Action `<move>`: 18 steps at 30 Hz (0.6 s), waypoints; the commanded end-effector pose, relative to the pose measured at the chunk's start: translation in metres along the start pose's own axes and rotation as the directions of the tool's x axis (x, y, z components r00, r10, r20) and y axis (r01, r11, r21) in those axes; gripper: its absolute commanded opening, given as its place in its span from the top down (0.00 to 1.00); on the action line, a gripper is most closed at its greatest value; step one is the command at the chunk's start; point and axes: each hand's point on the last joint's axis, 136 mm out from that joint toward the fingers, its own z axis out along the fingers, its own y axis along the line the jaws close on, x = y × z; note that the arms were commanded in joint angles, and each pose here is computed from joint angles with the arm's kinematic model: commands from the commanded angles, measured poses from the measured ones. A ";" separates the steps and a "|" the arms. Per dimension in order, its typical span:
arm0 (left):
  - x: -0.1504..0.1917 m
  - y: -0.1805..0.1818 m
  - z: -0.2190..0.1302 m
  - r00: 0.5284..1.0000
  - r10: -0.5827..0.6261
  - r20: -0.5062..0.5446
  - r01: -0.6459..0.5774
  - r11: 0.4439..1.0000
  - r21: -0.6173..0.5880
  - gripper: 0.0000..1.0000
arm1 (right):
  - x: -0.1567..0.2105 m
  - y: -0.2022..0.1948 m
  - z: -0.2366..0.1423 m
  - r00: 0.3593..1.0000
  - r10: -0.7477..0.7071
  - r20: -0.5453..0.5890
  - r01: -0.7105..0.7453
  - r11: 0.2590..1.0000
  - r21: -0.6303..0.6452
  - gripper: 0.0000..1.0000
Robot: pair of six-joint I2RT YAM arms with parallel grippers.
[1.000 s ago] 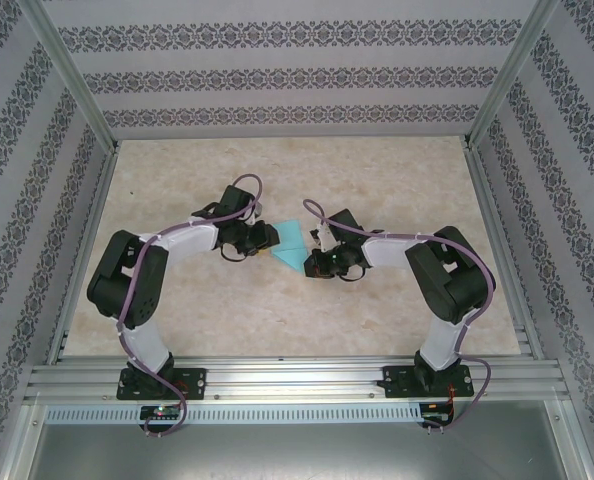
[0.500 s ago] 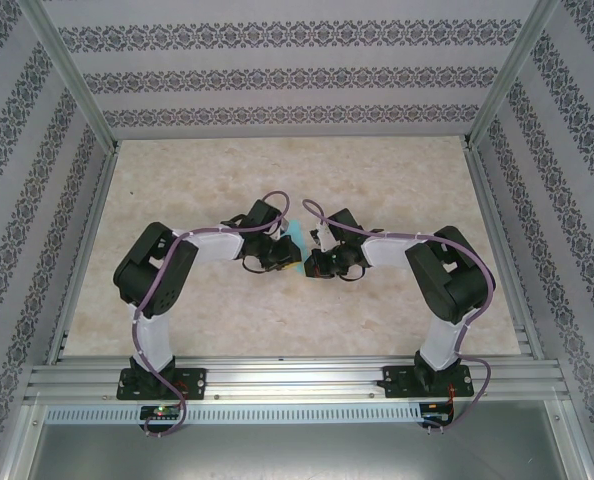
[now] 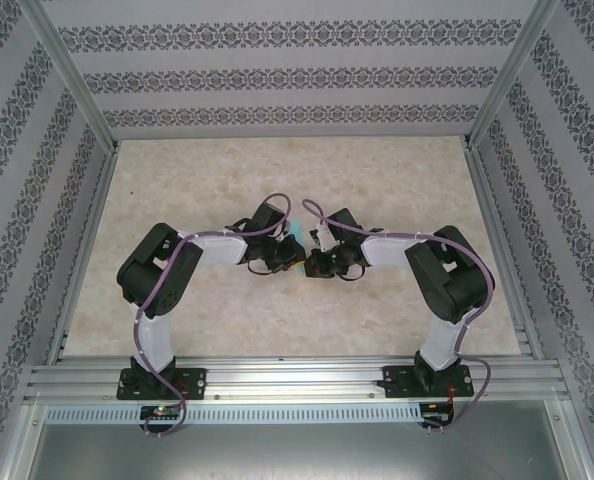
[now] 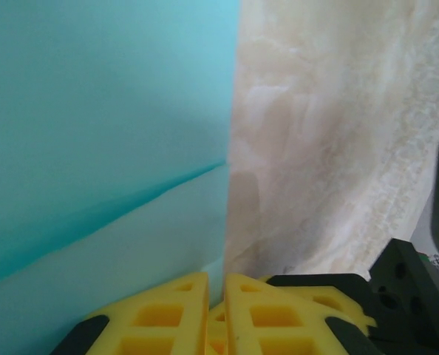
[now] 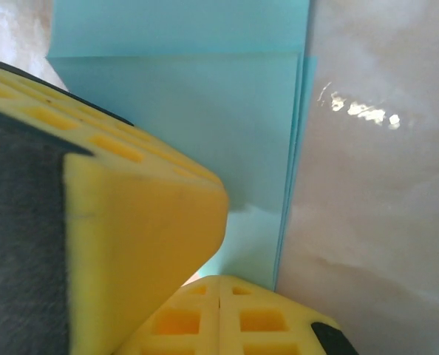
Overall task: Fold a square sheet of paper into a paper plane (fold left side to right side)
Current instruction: Third fold the triangle at the center of the table.
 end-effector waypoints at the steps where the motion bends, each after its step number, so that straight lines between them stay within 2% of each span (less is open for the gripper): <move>1: 0.008 0.008 0.009 0.999 -0.050 0.005 0.050 0.999 -0.015 0.85 | 0.017 -0.020 0.010 0.998 0.026 -0.058 -0.020 0.996 0.092 0.94; 9: 0.014 0.022 0.018 0.995 -0.095 0.004 0.095 0.994 -0.059 0.85 | 0.018 -0.022 0.011 0.998 0.022 -0.067 -0.014 0.994 0.113 0.95; 18: 0.006 0.054 0.003 0.995 -0.056 0.085 0.075 0.966 -0.248 0.85 | 0.029 -0.033 0.013 0.993 0.029 -0.114 -0.006 0.981 0.195 0.95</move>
